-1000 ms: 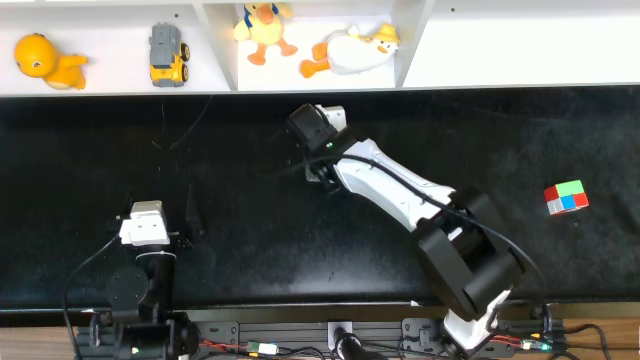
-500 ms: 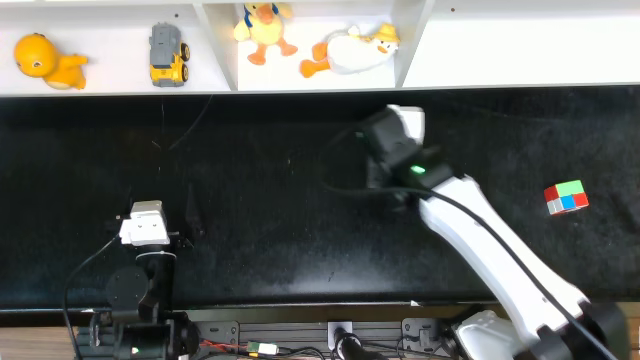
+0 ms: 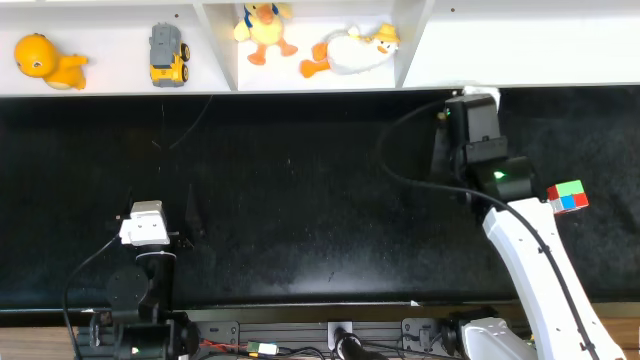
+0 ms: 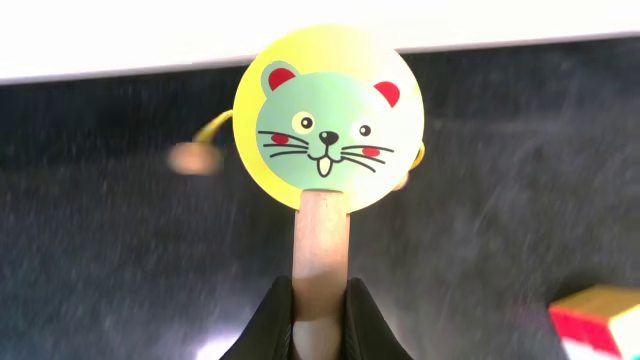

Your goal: Store Toys

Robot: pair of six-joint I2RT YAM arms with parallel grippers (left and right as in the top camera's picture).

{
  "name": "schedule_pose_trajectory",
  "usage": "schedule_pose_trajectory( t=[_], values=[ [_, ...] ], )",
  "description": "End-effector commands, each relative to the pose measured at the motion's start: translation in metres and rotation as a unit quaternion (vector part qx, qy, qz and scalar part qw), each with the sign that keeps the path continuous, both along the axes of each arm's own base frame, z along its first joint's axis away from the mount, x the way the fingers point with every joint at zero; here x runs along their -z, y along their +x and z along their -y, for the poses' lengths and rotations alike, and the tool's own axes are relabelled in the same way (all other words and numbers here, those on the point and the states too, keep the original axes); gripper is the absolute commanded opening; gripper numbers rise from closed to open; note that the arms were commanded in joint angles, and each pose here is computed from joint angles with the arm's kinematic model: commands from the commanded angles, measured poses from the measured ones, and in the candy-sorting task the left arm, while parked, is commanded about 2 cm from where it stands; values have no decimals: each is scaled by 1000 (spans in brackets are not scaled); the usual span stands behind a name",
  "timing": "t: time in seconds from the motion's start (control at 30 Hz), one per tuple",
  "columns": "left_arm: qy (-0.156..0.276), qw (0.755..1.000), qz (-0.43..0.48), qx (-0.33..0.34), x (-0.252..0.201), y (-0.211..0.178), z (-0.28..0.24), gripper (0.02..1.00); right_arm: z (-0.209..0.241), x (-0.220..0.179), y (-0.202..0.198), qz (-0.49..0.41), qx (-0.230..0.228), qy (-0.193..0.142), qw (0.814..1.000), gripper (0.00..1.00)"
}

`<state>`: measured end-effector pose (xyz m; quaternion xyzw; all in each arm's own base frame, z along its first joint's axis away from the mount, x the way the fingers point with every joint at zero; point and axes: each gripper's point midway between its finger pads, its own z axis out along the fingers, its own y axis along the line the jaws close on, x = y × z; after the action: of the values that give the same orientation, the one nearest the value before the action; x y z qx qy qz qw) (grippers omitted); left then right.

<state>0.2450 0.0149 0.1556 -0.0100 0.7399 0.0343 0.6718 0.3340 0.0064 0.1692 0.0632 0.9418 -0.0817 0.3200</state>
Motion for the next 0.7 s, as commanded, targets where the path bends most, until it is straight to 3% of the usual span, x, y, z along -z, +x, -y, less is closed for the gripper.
schedule_pose_trajectory(
  t=[0.03, 0.23, 0.7],
  values=[
    [10, 1000, 3, -1, 0, 0, 0, 998, 9, 1, 16, 2, -22, -19, 1000, 56],
    [10, 1000, 3, -1, 0, 0, 0, 998, 2, 3, 53, 1, -62, -37, 997, 71],
    [10, 1000, 3, -1, 0, 0, 0, 998, 0, 0, 138, 6, -90, -66, 994, 97]
  ],
)
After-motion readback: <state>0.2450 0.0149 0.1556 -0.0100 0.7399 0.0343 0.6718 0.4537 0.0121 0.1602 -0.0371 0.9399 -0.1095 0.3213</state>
